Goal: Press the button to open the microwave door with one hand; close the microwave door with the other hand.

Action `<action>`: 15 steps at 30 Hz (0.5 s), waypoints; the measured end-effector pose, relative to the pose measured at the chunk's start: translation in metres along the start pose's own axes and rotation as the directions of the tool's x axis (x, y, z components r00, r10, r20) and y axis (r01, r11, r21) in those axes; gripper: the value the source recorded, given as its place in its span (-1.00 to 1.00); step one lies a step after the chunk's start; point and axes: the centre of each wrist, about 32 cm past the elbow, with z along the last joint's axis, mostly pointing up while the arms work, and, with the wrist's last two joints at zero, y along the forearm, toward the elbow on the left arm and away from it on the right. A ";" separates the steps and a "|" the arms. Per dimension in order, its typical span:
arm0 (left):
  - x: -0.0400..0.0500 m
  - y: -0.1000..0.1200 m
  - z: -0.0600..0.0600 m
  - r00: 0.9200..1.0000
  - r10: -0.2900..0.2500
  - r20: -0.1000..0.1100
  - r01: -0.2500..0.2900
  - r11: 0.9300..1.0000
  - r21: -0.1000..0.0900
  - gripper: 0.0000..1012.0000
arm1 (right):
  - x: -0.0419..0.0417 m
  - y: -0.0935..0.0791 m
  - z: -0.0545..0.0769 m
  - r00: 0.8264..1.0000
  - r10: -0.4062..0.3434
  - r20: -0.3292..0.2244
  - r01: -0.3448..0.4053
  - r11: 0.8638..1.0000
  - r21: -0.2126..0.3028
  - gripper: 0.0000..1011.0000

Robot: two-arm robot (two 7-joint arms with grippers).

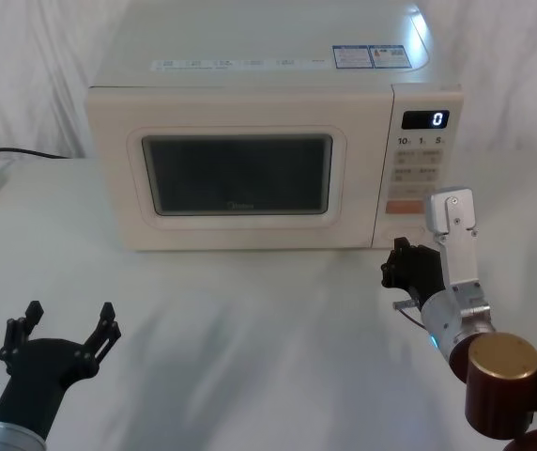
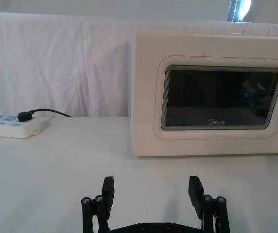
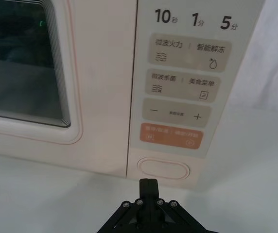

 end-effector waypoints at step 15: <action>0.0000 0.000 0.000 1.000 0.000 0.000 0.000 1.000 0.000 0.98 | 0.0026 0.015 -0.001 1.000 -0.019 -0.013 0.019 1.000 -0.006 -1.00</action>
